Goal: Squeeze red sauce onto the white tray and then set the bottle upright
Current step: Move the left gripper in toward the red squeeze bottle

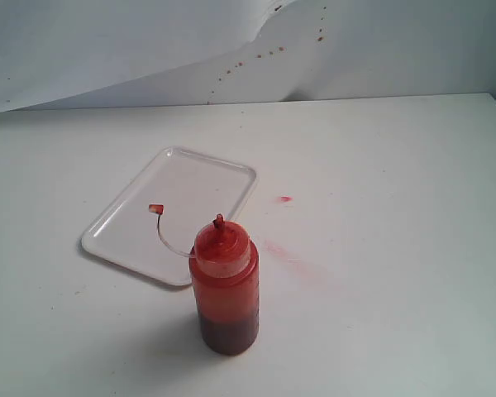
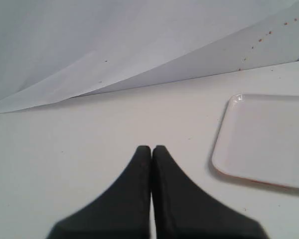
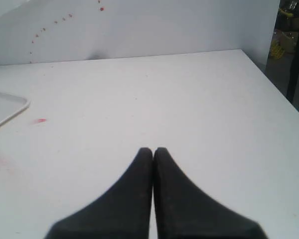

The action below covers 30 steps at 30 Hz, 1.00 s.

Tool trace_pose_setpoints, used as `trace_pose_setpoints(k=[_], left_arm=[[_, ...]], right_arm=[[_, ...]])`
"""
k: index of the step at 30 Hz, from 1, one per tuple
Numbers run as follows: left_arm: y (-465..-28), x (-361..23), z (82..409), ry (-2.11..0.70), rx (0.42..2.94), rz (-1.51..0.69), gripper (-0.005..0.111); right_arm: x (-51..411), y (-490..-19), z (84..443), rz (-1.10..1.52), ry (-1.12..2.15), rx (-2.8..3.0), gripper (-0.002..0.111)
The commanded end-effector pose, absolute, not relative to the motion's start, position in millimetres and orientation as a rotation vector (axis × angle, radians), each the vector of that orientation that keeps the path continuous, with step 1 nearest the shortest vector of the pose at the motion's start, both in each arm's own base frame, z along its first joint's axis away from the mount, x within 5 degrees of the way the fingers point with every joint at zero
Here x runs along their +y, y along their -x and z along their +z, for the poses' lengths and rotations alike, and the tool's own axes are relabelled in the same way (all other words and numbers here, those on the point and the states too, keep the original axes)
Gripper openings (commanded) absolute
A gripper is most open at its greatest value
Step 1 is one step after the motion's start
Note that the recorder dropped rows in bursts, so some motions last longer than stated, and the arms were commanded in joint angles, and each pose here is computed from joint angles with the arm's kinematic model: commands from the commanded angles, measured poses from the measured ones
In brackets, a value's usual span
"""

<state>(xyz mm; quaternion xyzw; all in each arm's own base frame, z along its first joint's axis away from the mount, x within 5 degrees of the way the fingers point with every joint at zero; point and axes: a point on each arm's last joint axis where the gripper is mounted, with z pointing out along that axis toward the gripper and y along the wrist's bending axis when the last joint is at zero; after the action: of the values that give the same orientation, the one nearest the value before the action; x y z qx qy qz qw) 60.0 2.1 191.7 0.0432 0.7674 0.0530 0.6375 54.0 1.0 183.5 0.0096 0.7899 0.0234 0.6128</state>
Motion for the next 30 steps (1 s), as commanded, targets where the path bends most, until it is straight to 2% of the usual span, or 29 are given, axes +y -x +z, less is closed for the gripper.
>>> trace_pose_setpoints(k=[1, 4, 8, 14, 17, 19, 22, 25, 26, 28, 30], left_arm=[[-59.8, 2.4, 191.3, -0.104, 1.744, 0.133, 0.0], [-60.9, 1.4, 199.2, -0.073, 1.657, 0.097, 0.0], [-61.1, 1.2, 213.0, 0.121, 1.502, -0.101, 0.0], [-51.5, 5.9, 248.0, 0.243, 1.082, -0.257, 0.0], [-45.0, 4.5, 267.1, 0.202, 0.854, -0.305, 0.0], [-54.2, 1.3, 277.2, 0.157, 0.892, -0.285, 0.0], [-100.0, -18.5, 297.4, -0.064, 1.18, -0.302, 0.0], [-151.2, -50.6, 294.2, -0.427, 1.41, -0.512, 0.0], [-169.9, -69.1, 282.4, -0.704, 1.462, -0.684, 0.0], [-189.6, -82.3, 252.3, -1.034, 1.511, -0.902, 0.0], [-215.1, -82.7, 216.8, -1.093, 1.594, -0.977, 0.0]], right_arm=[[0.9, -53.7, 183.1, 0.045, -0.01, 1.817, 0.0], [0.9, -53.7, 183.1, 0.045, -0.01, 1.817, 0.0], [0.9, -53.7, 183.1, 0.045, -0.01, 1.817, 0.0], [0.9, -53.7, 183.1, 0.045, -0.01, 1.817, 0.0], [0.9, -53.7, 183.1, 0.045, -0.01, 1.817, 0.0], [0.9, -53.7, 183.1, 0.045, -0.01, 1.817, 0.0], [0.9, -53.7, 183.1, 0.045, -0.01, 1.817, 0.0], [0.9, -53.7, 183.1, 0.045, -0.01, 1.817, 0.0], [0.9, -53.7, 183.1, 0.045, -0.01, 1.817, 0.0], [0.9, -53.7, 183.1, 0.045, -0.01, 1.817, 0.0], [0.9, -53.7, 183.1, 0.045, -0.01, 1.817, 0.0]])
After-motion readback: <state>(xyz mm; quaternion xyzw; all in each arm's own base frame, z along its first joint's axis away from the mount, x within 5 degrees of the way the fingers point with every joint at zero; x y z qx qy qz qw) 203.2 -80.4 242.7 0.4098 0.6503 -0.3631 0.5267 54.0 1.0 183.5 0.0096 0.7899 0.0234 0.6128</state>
